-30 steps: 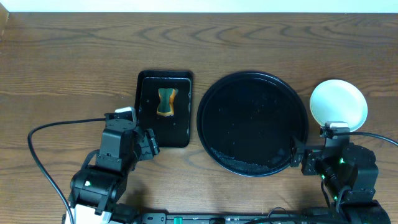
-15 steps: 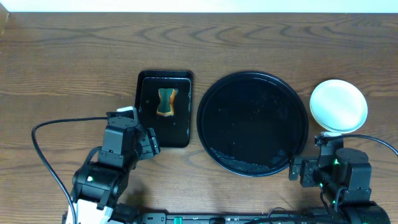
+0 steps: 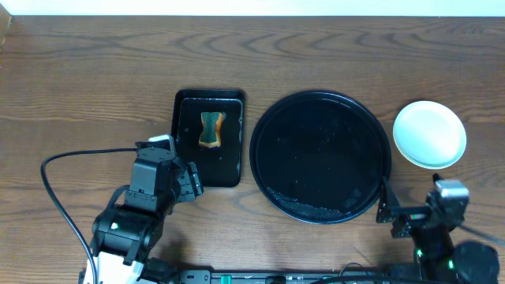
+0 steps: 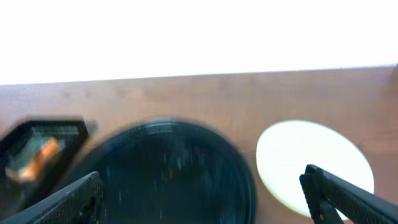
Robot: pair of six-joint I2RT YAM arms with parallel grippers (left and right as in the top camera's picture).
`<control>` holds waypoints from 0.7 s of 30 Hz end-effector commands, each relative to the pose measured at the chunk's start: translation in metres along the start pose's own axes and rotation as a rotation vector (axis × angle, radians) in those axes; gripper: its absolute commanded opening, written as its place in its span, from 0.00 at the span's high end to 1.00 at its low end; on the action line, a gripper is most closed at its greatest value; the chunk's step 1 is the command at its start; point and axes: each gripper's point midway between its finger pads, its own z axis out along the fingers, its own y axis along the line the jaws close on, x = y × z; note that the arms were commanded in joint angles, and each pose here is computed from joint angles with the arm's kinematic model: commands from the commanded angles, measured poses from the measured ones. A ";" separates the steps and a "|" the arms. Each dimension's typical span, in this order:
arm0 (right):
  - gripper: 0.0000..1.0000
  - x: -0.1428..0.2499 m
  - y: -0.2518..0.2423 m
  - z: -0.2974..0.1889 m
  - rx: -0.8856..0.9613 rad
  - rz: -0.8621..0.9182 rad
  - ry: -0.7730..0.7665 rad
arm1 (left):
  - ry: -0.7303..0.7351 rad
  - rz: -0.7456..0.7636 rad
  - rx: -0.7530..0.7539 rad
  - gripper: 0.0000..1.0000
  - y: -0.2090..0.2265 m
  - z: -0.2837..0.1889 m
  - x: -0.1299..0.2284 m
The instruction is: Clean dirty plates on tray and stack at the side
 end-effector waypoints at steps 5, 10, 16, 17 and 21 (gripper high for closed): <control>0.01 -0.016 0.002 0.005 -0.018 -0.015 -0.179 | 0.007 -0.007 -0.011 0.23 0.003 0.002 0.002; 0.01 -0.021 0.007 0.021 -0.044 -0.038 -0.286 | 0.007 -0.006 -0.010 0.23 0.003 0.002 0.002; 0.01 0.004 0.004 0.047 -0.042 -0.064 -0.326 | 0.007 -0.006 -0.010 0.23 0.003 0.002 0.002; 0.01 0.011 0.003 0.051 -0.042 -0.064 -0.320 | 0.007 -0.006 -0.011 0.23 0.003 0.002 0.002; 0.01 0.054 -0.001 0.070 -0.038 -0.064 -0.251 | 0.007 -0.006 -0.011 0.23 0.003 0.002 0.002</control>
